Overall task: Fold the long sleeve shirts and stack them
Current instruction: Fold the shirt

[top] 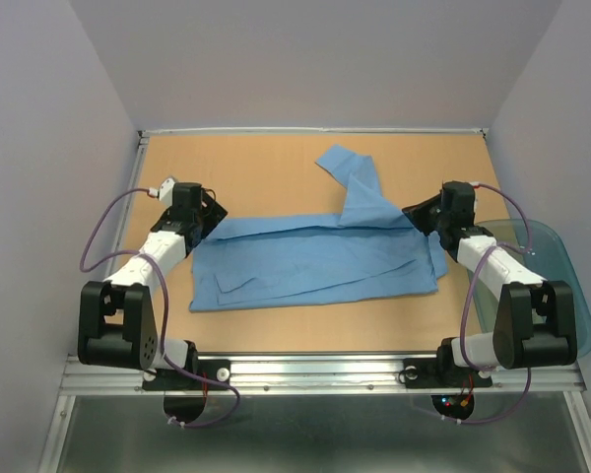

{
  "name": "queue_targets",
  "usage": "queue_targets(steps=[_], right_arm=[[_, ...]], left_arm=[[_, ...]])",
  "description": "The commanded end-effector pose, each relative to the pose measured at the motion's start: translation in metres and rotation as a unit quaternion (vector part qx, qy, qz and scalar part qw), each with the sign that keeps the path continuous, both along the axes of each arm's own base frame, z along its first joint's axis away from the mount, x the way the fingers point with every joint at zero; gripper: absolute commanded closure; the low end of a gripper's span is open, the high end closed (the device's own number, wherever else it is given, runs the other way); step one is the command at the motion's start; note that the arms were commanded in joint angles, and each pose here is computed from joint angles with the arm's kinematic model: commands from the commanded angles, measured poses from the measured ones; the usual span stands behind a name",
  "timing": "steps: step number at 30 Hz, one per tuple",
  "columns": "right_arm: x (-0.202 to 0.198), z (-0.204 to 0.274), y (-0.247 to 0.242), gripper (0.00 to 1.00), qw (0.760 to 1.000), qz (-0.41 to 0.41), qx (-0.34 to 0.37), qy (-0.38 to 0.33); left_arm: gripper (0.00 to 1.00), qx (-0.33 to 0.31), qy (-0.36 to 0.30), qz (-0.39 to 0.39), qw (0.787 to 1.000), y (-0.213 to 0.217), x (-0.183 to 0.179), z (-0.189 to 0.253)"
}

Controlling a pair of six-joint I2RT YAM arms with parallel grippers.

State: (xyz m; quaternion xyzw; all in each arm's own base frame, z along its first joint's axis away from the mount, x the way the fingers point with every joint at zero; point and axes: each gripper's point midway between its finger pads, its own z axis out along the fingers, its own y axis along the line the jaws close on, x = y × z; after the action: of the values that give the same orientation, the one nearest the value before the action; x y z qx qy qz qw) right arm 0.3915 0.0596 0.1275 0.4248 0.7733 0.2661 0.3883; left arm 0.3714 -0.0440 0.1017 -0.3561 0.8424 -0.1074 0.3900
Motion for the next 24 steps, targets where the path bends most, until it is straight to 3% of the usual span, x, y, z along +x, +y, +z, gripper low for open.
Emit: queue_targets(steps=[1,15,21,24], right_arm=[[0.009,0.014,-0.003,0.99,1.000,0.000,-0.008,-0.023],[0.008,0.016,-0.001,1.00,1.000,0.010,-0.005,-0.026],[0.006,0.016,-0.004,0.99,1.000,0.008,-0.007,-0.027],[0.006,0.018,-0.006,0.99,1.000,0.008,-0.008,-0.029]], left_arm=[[0.18,-0.081,0.028,0.043,0.995,-0.014,-0.019,-0.023],[0.31,-0.115,-0.012,0.128,0.985,-0.002,-0.006,-0.046],[0.47,-0.093,-0.010,0.135,0.986,0.004,0.001,-0.052],[0.69,-0.074,-0.010,0.135,0.988,0.010,0.004,-0.053]])
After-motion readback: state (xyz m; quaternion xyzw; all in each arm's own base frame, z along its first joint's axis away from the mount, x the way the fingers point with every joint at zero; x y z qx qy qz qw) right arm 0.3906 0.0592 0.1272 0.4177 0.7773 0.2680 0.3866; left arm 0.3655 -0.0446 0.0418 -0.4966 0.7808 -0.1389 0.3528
